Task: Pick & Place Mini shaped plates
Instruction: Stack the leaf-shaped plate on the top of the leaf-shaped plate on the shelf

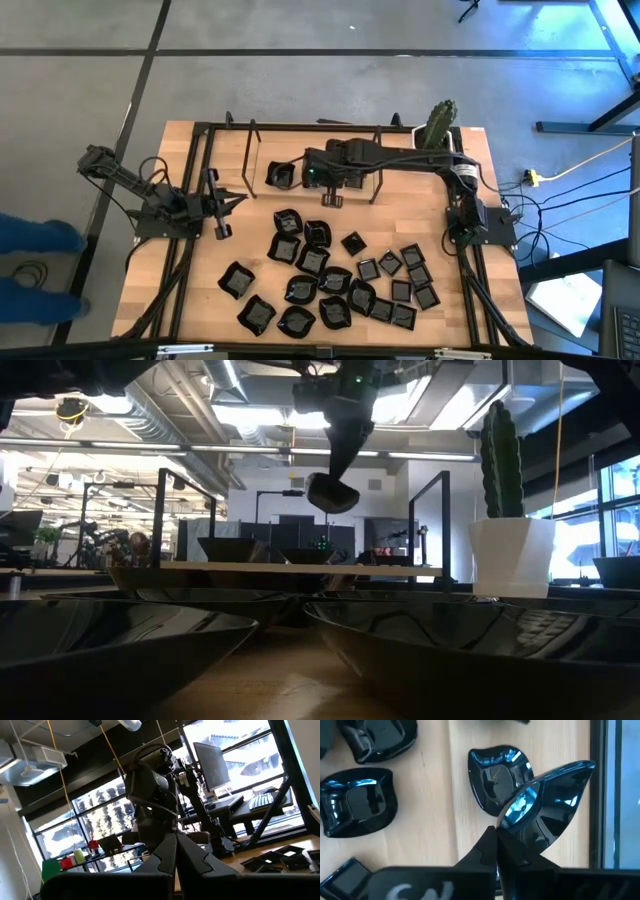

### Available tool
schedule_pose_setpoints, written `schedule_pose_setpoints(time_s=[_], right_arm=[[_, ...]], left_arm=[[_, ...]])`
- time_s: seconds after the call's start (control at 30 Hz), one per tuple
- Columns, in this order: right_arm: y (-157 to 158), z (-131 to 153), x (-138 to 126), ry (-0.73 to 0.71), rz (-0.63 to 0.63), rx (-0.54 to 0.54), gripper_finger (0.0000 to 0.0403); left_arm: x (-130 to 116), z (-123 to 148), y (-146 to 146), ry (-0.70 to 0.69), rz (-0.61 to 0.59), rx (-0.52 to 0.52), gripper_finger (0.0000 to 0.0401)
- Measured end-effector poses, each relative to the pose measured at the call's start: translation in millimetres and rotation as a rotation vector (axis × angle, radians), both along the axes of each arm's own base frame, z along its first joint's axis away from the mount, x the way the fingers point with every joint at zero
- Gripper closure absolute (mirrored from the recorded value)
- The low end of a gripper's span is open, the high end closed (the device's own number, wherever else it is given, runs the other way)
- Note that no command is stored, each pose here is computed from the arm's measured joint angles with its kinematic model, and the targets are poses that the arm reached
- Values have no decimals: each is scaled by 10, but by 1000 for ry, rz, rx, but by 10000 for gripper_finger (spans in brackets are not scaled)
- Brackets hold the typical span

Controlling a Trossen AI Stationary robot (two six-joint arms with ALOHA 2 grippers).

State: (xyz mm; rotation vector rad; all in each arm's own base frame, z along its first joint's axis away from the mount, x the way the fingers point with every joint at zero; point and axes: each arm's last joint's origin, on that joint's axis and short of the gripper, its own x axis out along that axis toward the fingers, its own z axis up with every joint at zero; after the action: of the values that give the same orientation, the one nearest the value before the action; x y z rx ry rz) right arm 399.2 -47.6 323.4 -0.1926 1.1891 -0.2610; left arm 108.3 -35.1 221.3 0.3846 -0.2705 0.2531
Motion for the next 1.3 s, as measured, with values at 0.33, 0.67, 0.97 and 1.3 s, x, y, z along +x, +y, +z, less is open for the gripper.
schedule_pose_setpoints(time_s=[0.33, 0.67, 0.97, 1.3], right_arm=[[379, -12, 15, 94, 289, -138, 402], [982, -5, -23, 140, 537, -266, 402], [1346, -16, -116, 174, 674, -288, 403], [1605, -39, -293, 277, 697, -376, 403]], left_arm=[[87, -169, -92, 149, -174, 104, 389], [184, -159, -127, 115, -141, 61, 324], [378, -252, -200, 262, -66, 67, 251], [843, 87, -358, 411, 64, 77, 239]])
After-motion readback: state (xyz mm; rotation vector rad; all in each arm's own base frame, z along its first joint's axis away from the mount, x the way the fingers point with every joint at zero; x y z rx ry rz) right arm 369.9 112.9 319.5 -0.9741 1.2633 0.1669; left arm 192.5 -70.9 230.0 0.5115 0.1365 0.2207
